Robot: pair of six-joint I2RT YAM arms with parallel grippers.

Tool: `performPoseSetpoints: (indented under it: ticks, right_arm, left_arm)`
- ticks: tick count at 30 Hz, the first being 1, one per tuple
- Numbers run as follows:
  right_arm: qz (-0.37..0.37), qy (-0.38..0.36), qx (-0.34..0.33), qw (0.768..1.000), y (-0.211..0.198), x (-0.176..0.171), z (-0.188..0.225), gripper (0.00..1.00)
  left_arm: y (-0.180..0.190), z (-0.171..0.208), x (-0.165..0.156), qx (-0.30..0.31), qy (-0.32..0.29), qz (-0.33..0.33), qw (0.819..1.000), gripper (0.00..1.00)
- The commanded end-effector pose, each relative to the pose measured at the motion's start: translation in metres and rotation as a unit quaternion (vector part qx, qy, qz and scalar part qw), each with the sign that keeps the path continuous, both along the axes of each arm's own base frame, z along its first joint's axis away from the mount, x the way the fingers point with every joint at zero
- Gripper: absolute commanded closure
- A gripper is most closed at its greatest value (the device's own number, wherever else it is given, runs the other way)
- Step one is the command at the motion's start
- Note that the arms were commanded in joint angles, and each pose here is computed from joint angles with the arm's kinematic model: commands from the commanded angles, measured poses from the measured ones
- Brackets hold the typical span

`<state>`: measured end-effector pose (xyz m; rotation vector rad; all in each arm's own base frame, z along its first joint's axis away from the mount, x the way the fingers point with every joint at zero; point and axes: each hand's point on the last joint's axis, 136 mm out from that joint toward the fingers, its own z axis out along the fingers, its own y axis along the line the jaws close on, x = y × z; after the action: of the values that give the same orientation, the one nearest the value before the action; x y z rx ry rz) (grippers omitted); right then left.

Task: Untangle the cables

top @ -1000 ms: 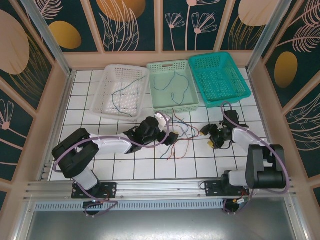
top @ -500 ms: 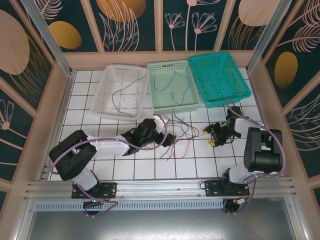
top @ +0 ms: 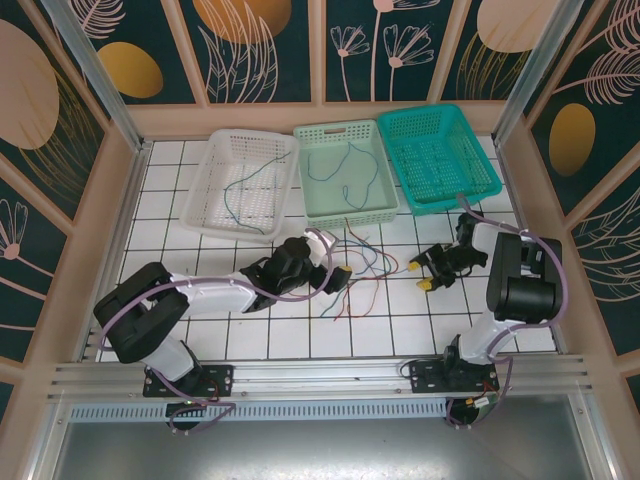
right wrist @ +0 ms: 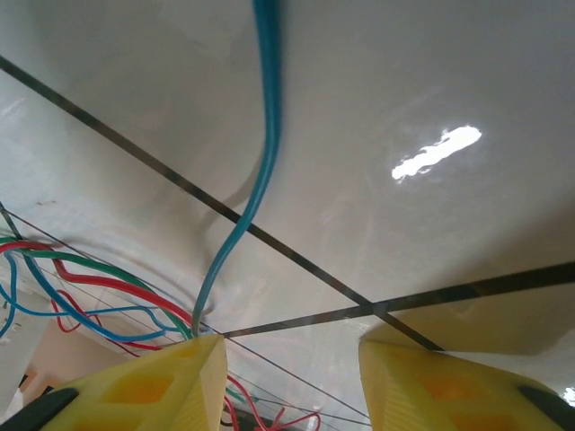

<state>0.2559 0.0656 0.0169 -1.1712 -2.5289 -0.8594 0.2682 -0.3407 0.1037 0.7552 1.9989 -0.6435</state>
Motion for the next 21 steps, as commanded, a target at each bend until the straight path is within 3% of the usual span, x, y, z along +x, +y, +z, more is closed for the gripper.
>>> performPoseSetpoints:
  ticks: [1, 13, 21]
  right_arm:
    - [0.001, -0.096, -0.094, 0.991, -0.04, 0.05, -0.017, 0.56]
    - [-0.067, -0.156, -0.058, 0.984, -0.031, 0.059, 0.023, 0.52]
    - [-0.058, -0.092, -0.037, 0.993, -0.025, 0.055, -0.002, 0.51]
  left_arm:
    - [0.001, 0.013, 0.001, -0.01, -0.022, 0.002, 1.0, 0.01]
    - [-0.001, 0.013, 0.0, -0.016, -0.018, -0.002, 1.0, 0.01]
    - [0.0, 0.009, -0.001, -0.01, -0.014, -0.002, 1.0, 0.01]
